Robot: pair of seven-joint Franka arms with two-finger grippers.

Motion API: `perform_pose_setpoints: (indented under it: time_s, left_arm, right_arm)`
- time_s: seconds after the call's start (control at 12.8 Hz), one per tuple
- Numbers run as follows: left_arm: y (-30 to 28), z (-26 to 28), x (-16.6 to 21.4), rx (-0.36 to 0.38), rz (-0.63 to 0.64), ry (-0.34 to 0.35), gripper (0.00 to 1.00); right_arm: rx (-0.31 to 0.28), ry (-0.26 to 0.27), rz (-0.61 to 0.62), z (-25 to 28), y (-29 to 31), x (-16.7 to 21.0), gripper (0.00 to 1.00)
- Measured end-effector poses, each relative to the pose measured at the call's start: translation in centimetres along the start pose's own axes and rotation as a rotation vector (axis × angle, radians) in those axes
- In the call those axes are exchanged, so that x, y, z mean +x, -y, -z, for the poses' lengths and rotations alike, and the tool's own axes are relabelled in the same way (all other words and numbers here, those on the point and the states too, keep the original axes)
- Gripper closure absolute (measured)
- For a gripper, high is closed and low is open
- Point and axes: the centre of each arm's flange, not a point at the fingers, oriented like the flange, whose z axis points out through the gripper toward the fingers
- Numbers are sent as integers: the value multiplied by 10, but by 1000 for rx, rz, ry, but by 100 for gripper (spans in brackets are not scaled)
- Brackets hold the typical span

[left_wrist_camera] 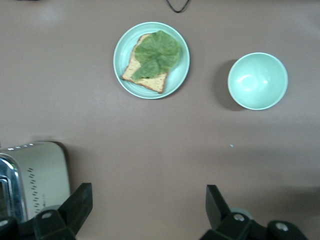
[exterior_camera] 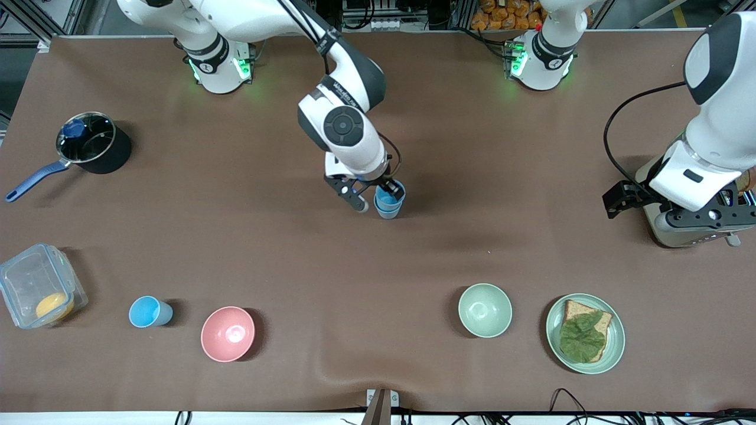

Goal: Stack blue cups with both arms

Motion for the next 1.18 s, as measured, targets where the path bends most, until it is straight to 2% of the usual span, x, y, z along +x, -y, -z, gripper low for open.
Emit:
perform_pose_setpoints:
  time_s: [0.08,0.31,0.55,0.78,0.94,1.18]
  left_arm:
    - [3,3,-3,8,7,13,0]
    - [7,17,-12,48,11,21,0]
    - [1,37,-22,-9,26,12,0]
    - [5,42,-27,-25,40,33,0]
    - [5,45,-30,-37,45,36,0]
    - [9,56,-39,-35,51,57,0]
  right_arm:
    - [-12,-8,16,16,-2,20,0]
    - [-71,3,142,67,-26,108,0]
    - [-90,32,302,108,-69,207,0]
    - [-134,8,474,121,-111,259,0]
    - [-127,-4,579,141,-136,285,0]
    - [-84,-52,733,205,-198,340,0]
